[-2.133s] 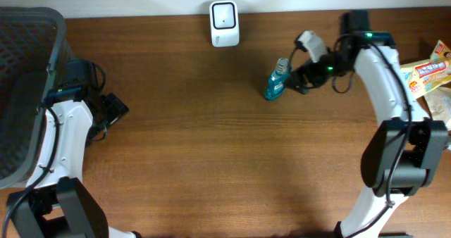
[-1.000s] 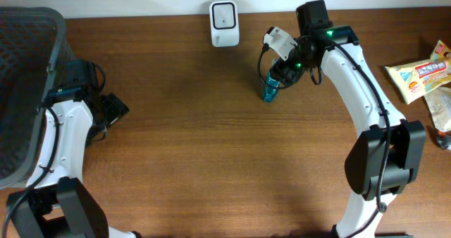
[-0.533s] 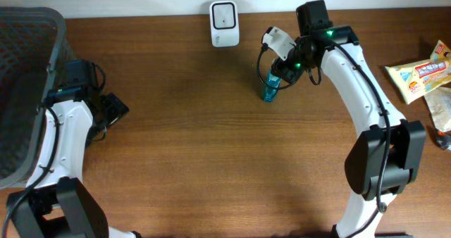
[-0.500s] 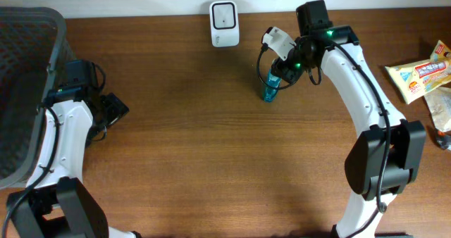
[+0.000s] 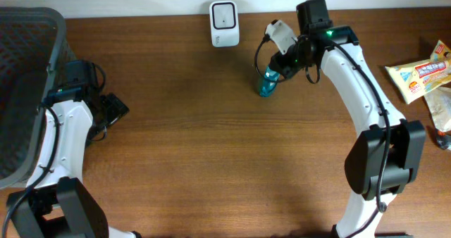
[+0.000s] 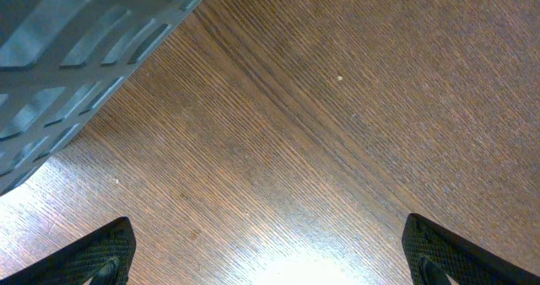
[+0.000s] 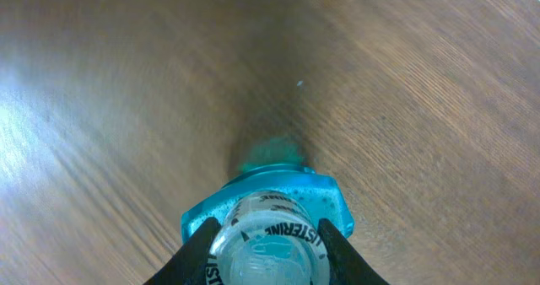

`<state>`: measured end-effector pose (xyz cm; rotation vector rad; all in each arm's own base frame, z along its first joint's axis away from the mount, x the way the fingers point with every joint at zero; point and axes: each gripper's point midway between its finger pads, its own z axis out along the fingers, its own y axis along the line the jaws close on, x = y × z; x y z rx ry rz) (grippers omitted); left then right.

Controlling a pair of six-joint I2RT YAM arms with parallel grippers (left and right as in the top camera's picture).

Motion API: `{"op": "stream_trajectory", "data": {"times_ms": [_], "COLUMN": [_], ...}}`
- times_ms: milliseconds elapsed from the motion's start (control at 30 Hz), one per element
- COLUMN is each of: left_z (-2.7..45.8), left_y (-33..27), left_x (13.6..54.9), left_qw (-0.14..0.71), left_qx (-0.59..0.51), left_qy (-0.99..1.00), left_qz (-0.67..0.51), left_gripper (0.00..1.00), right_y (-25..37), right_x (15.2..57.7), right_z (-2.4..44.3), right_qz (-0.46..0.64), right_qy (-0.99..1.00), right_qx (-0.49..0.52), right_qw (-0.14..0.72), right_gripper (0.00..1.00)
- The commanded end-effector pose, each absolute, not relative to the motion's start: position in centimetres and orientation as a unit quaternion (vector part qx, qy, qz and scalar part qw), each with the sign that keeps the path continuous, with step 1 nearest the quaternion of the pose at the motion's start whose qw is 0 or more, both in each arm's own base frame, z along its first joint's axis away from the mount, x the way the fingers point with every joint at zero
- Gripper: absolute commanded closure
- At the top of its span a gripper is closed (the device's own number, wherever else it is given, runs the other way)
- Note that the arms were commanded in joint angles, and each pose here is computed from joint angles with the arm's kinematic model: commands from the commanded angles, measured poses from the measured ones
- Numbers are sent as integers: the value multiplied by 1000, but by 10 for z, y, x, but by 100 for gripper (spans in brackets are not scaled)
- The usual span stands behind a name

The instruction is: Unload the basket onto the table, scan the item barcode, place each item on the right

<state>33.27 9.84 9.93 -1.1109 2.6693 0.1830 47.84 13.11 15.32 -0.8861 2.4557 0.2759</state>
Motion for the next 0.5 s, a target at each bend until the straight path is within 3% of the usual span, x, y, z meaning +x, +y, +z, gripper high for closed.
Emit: {"op": "stream_trajectory", "data": {"times_ms": [0, 233, 467], "left_z": [95, 95, 95], "left_y": [101, 101, 101], "left_x": [330, 330, 330], "left_qw": [115, 115, 115], "left_qx": [-385, -385, -385], "left_qy": [913, 913, 913], "left_qz": [66, 66, 66], "left_gripper": [1, 1, 1], "right_y": [129, 135, 137], "right_x": [498, 497, 488], "right_z": [184, 184, 174], "right_qz": [127, 177, 41], "right_qy": [933, 949, 960], "right_qx": [-172, -6, 17], "right_qw": [290, 261, 275], "right_gripper": [72, 72, 71]}}
